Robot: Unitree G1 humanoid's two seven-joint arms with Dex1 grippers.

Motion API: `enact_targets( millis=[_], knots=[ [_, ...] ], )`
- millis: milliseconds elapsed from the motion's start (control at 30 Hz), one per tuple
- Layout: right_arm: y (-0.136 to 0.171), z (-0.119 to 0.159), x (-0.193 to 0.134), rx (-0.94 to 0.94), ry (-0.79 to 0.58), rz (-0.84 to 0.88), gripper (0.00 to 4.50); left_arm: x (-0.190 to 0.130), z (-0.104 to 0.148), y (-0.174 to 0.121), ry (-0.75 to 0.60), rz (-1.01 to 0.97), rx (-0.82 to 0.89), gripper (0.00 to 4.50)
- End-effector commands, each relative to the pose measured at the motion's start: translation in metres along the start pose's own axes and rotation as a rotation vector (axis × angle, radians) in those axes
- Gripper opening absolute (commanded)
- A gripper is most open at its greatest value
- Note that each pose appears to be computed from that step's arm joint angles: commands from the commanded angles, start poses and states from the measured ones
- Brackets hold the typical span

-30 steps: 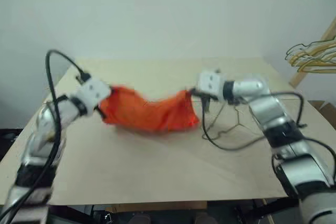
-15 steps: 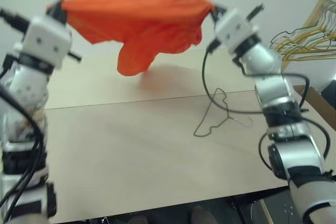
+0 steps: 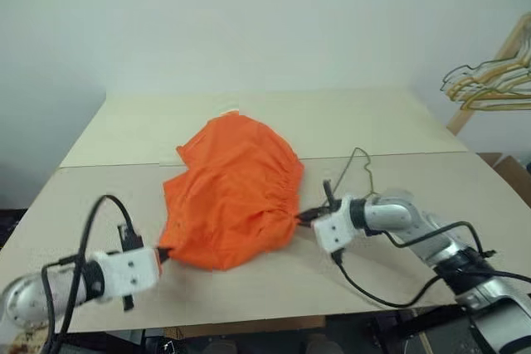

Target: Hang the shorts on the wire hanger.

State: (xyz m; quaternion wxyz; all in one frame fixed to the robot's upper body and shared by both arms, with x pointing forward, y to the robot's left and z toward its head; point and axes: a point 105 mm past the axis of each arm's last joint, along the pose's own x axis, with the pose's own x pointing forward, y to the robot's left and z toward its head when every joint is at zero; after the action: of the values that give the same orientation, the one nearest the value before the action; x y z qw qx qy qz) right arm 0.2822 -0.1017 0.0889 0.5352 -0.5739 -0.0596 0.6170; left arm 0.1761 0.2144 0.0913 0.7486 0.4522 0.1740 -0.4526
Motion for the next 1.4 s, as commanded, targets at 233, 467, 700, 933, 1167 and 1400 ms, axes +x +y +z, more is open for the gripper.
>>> enact_targets(
  millis=[233, 467, 700, 933, 1167, 1400],
  knots=[
    [0.029, 0.006, -0.023, -0.056, -0.023, 0.259, 0.00, -0.014, 0.003, -0.030, 0.063, -0.233, -0.011, 0.02],
    [0.032, 0.011, -0.021, -0.068, -0.052, 0.252, 0.00, -0.014, 0.006, -0.034, 0.062, -0.248, -0.033, 0.02],
    [0.030, 0.010, -0.028, -0.065, -0.055, 0.253, 1.96, -0.017, 0.002, -0.033, 0.090, -0.253, -0.023, 1.60],
    [0.002, -0.001, -0.054, 0.154, -0.043, 0.087, 4.30, -0.034, -0.003, -0.021, 0.125, -0.229, -0.049, 3.78],
    [-0.033, -0.039, -0.079, 0.464, 0.099, -0.191, 4.50, -0.050, 0.022, 0.013, -0.070, -0.083, -0.115, 4.46],
    [-0.047, -0.093, -0.062, 0.842, 0.364, -0.464, 4.50, -0.045, 0.045, 0.038, -0.202, -0.016, -0.106, 4.46]
  ],
)
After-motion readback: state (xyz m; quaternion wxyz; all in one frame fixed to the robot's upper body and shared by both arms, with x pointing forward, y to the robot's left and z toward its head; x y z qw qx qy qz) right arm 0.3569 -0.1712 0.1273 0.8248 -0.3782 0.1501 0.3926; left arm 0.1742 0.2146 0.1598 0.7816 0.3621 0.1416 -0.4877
